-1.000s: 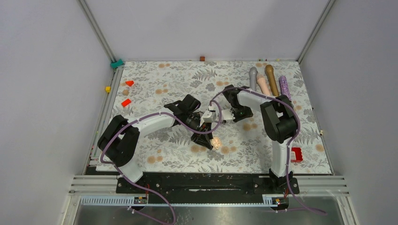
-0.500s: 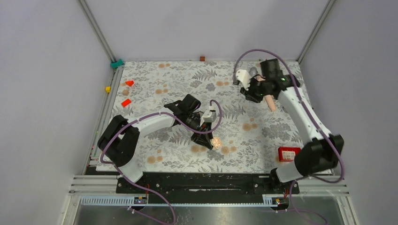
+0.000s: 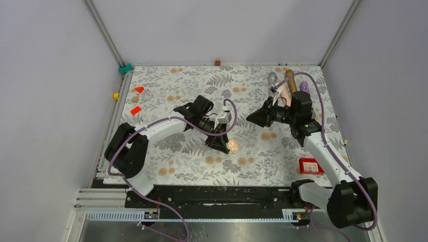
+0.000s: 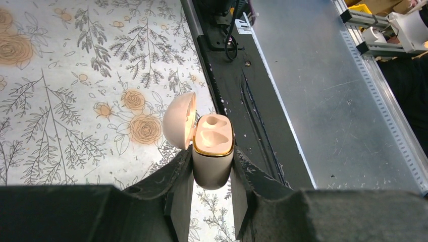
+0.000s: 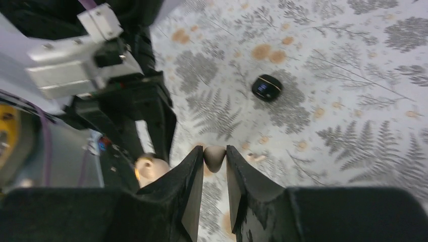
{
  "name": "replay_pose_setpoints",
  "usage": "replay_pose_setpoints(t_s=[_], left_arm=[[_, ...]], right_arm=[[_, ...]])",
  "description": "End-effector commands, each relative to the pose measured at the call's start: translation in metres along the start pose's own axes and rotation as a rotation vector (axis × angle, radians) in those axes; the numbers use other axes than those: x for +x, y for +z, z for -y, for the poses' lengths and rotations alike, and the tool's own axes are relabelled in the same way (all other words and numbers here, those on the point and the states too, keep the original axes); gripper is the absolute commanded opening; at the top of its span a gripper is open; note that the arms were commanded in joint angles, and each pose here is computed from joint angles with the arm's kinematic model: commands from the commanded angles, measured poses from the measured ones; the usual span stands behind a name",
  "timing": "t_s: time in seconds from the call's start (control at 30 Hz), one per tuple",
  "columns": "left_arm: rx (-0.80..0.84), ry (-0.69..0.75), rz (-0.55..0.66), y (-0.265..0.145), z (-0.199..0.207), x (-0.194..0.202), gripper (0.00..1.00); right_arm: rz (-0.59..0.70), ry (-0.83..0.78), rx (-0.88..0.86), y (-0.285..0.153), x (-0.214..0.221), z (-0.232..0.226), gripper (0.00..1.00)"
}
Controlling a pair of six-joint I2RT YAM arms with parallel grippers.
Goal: Insert the wireless bluetooth earbuds into the charging case
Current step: Place the earbud in the charging case.
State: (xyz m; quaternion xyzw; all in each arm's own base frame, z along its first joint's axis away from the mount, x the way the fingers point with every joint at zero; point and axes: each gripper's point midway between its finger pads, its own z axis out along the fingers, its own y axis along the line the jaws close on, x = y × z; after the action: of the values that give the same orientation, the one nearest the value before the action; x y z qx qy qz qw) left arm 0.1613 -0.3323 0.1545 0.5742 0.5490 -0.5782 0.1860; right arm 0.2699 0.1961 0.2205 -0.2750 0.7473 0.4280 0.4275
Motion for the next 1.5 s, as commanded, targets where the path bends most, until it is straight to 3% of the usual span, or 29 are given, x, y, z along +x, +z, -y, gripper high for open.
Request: replay_pose_setpoints(t_s=[0.0,0.33,0.63,1.13,1.47], left_arm=[[0.028,0.014,0.052,-0.003,-0.003,-0.017,0.00],[0.006,-0.043,0.168,-0.005,-0.022,-0.030,0.00],[0.094,-0.068,0.351,-0.015,-0.003,-0.064,0.00],[-0.018,-0.146,0.333,-0.011,-0.034,-0.053,0.00],[0.024,-0.092,0.347,-0.014,-0.019,-0.058,0.00]], right_arm=[[0.245,0.109,-0.179,-0.002,-0.059,-0.038,0.29],[0.292,0.240,-0.213,-0.003,-0.048,-0.043,0.30],[0.318,0.228,-0.259,-0.007,-0.045,-0.053,0.31],[0.149,0.216,-0.254,0.019,-0.010,-0.061,0.30],[0.057,0.207,-0.216,0.024,0.009,-0.058,0.30]])
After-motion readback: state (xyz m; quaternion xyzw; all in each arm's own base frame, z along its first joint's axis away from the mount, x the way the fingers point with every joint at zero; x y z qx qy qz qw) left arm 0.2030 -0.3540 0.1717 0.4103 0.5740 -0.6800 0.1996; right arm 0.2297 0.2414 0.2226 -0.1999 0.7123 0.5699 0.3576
